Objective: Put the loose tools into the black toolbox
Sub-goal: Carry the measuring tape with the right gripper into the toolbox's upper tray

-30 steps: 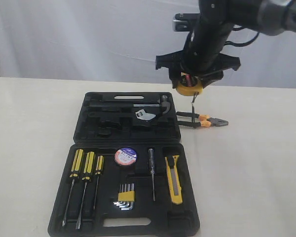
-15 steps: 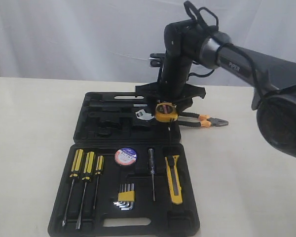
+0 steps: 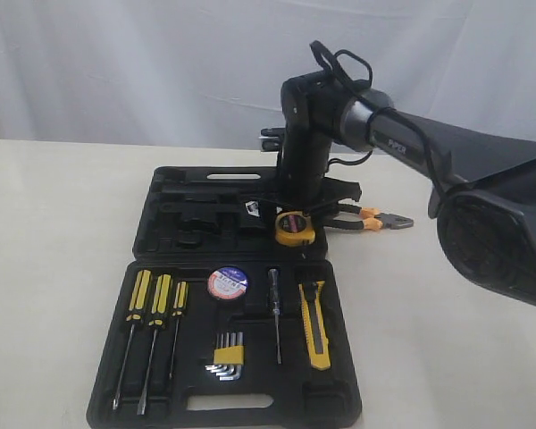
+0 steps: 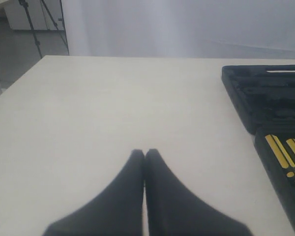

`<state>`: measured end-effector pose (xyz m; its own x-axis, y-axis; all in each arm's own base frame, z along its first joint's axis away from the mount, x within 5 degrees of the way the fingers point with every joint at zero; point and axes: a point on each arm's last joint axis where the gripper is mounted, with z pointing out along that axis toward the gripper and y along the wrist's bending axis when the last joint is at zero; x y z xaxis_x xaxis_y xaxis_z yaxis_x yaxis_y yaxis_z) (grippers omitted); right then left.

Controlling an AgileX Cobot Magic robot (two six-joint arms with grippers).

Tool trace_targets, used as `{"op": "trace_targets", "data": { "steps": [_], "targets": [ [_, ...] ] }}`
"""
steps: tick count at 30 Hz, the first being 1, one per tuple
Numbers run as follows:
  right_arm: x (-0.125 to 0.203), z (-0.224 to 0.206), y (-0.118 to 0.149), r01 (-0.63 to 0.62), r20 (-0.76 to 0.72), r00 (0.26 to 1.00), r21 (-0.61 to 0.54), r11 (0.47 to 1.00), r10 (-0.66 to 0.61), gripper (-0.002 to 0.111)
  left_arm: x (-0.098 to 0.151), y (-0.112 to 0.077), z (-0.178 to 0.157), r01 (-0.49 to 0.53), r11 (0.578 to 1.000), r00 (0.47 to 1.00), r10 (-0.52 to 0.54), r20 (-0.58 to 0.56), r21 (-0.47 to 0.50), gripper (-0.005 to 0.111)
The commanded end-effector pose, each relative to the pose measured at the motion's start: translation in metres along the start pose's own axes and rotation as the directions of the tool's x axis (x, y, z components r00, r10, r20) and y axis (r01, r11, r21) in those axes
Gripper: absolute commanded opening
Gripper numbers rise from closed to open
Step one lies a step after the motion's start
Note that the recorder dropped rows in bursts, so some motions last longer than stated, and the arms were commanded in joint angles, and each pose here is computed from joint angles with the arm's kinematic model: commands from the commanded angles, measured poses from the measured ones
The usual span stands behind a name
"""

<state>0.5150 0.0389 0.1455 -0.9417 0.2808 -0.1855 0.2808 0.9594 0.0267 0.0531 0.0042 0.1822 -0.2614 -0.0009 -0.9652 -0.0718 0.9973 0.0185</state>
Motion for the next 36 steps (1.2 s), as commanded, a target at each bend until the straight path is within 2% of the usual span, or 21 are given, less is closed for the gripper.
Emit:
{"op": "trace_targets", "data": {
  "steps": [1, 10, 12, 15, 19, 22, 36],
  "targets": [
    [0.002, 0.004, 0.006, 0.023, -0.001, 1.000, 0.002, 1.000, -0.023, -0.001, 0.000, -0.001, 0.000, 0.010, 1.000, 1.000, -0.010, 0.009, 0.008, 0.000],
    [0.006, 0.004, 0.009, 0.024, -0.028, 0.999, 0.011, 1.000, -0.024, 0.000, 0.000, -0.001, 0.000, 0.010, 1.000, 1.000, -0.010, 0.009, 0.008, 0.000],
    [0.006, 0.004, 0.009, 0.024, -0.028, 0.999, 0.011, 1.000, -0.024, 0.004, 0.000, -0.001, 0.000, 0.010, 1.000, 1.000, -0.010, 0.009, 0.008, 0.000],
    [0.006, 0.004, 0.009, 0.021, -0.030, 0.999, 0.005, 1.000, -0.021, 0.022, 0.000, -0.001, 0.000, 0.010, 1.000, 1.000, -0.010, 0.009, 0.008, 0.000],
    [0.007, 0.004, 0.011, 0.013, -0.038, 0.999, -0.013, 1.000, -0.014, 0.054, 0.000, -0.001, 0.000, 0.010, 1.000, 1.000, -0.010, 0.009, 0.008, 0.000],
    [0.007, 0.003, 0.013, 0.005, -0.041, 0.999, -0.033, 0.999, -0.007, 0.067, 0.000, -0.001, 0.000, 0.010, 1.000, 1.000, -0.010, 0.009, 0.008, 0.000],
    [-0.010, -0.039, 0.016, 0.020, 0.086, 0.996, -0.074, 0.997, -0.013, 0.068, 0.000, -0.001, 0.000, 0.010, 1.000, 1.000, -0.010, 0.009, 0.008, 0.000]
  ]
}}
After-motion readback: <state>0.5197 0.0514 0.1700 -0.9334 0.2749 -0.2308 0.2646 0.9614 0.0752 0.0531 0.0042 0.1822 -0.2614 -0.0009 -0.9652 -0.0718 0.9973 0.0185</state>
